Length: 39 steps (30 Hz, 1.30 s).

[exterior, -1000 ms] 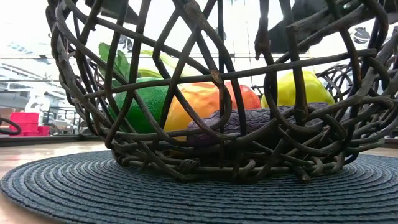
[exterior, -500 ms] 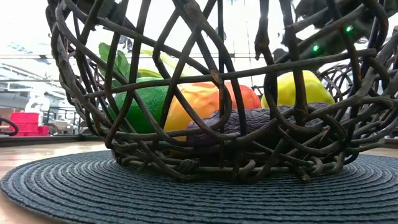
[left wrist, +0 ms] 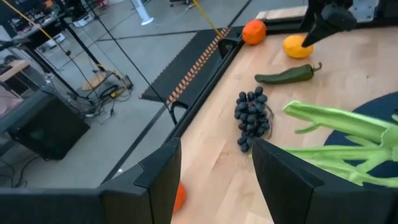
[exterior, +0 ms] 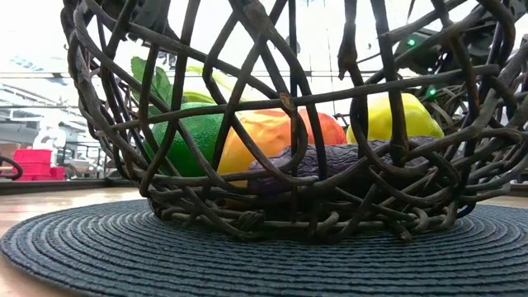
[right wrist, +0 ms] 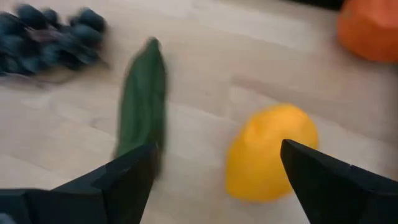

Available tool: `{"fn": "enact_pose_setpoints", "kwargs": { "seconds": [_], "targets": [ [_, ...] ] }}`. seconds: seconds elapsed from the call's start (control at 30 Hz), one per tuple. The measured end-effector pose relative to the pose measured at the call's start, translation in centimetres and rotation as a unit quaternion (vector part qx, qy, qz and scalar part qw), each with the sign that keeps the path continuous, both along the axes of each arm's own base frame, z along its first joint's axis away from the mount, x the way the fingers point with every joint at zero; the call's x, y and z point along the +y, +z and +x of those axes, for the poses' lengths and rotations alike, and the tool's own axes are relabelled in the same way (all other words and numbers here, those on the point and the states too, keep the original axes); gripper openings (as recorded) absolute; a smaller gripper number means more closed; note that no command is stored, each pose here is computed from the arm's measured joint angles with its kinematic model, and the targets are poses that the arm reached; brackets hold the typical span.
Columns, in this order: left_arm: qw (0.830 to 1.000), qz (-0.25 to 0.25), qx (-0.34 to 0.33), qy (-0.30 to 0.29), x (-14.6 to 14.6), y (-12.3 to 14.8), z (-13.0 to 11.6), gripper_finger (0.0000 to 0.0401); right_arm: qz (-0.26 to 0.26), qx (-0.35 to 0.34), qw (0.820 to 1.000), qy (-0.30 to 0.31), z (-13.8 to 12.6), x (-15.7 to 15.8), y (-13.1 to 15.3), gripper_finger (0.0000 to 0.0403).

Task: Build produce basket
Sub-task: Put the yellow lemon into the black mesh basket

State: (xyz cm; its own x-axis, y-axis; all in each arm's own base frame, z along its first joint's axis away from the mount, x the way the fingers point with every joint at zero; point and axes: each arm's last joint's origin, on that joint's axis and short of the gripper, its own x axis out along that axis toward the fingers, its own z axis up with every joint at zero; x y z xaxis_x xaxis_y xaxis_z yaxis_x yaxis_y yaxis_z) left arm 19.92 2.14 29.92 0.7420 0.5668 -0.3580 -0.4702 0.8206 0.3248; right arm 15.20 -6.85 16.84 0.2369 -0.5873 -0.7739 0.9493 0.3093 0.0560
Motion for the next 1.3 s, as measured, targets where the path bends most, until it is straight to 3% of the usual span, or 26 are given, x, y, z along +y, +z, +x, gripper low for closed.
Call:
{"fn": "enact_pose_setpoints", "kwargs": {
  "seconds": [0.27, 0.7, 1.07, 1.3],
  "targets": [
    [1.000, -0.002, 0.000, 0.000, 0.1, 0.0, 0.0, 0.0198, -0.005, 0.024, 0.999, -0.041, -0.8, 0.1, -0.6, 0.0356],
    [1.000, -0.006, -0.003, 0.002, 0.1, 0.0, 0.0, 0.0198, -0.020, 0.007, 0.998, -0.053, -2.4, -0.5, -4.4, 0.0353],
    [1.000, -0.008, -0.005, 0.002, 0.0, 0.0, 0.0, 0.0191, -0.025, 0.010, 0.999, -0.033, -3.2, -0.6, -5.8, 0.0276],
    [1.000, -0.008, -0.005, -0.006, -0.3, 0.0, 0.0, 0.0191, -0.030, 0.010, 0.999, 0.020, -2.7, -0.7, -5.6, 0.0242]
  ]
}}
